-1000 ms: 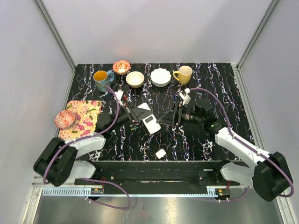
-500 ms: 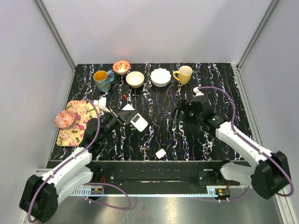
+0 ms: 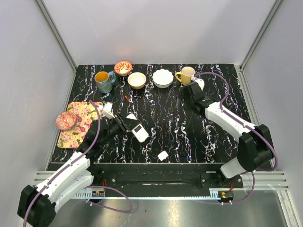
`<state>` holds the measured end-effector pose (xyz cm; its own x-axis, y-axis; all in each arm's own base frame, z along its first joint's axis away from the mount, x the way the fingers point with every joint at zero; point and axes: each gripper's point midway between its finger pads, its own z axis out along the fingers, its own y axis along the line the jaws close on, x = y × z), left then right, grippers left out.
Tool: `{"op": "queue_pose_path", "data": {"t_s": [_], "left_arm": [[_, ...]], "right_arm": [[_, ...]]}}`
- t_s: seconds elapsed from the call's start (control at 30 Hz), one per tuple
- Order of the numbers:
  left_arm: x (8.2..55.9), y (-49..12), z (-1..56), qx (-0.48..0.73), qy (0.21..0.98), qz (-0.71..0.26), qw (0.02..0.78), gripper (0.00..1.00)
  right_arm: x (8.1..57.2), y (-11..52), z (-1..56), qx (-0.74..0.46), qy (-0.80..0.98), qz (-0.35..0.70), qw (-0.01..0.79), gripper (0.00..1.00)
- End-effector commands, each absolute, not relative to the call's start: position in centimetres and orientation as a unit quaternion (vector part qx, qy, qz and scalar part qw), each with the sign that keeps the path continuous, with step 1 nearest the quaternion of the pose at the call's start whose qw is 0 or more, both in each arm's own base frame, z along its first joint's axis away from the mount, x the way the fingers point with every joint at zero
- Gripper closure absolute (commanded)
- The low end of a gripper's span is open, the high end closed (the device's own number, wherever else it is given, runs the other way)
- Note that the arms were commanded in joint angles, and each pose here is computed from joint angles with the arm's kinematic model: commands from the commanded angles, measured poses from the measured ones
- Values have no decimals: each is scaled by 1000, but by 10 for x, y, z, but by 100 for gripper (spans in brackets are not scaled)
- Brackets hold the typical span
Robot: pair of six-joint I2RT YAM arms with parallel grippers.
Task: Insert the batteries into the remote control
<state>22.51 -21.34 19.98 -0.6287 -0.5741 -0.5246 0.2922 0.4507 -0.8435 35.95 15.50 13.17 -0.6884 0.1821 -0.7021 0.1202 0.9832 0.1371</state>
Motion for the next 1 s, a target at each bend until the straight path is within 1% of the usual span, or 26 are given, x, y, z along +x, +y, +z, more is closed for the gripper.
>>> {"op": "queue_pose_path", "data": {"t_s": [0.0,0.03,0.07,0.13,0.17,0.2,0.23,0.27,0.3,0.33,0.37,0.43,0.5,0.57,0.73,0.87,0.97], "left_arm": [[227,-211,234,-58,737,-498,454,100],[228,-210,236,-54,737,-494,459,100],[228,-208,236,-54,737,-490,462,100],[228,-205,237,-52,733,-490,470,100],[230,-202,232,-57,734,-486,471,100],[230,-201,229,-59,736,-484,470,100],[230,-200,226,-59,737,-483,469,100],[230,-200,220,-62,739,-483,465,100],[229,-201,219,-60,738,-485,464,100],[228,-201,217,-59,738,-489,462,100],[227,-201,216,-58,737,-491,461,100],[227,-202,217,-58,735,-492,462,100],[228,-202,217,-56,735,-492,463,100],[230,-202,217,-57,735,-492,464,100],[230,-202,216,-56,735,-493,462,100],[227,-201,220,-56,731,-498,463,100],[224,-199,223,-55,728,-501,465,100]], "right_arm": [[374,196,160,37,909,155,384,1],[367,208,159,22,909,184,373,3],[356,208,143,29,916,189,354,4],[336,226,135,-2,914,217,343,7],[319,227,118,-18,922,208,326,8],[306,234,117,-40,921,211,324,8],[289,234,104,-62,928,198,310,8],[267,248,100,-93,927,198,304,9],[257,250,103,-100,925,201,308,9],[243,244,90,-95,931,193,296,9],[231,248,95,-105,925,201,304,9],[215,242,88,-106,927,197,300,8],[199,250,93,-123,921,213,302,6],[183,258,91,-150,921,202,298,4],[160,279,81,-224,919,165,281,5],[152,282,64,-251,924,131,258,8],[148,290,59,-263,922,129,253,9]]}}
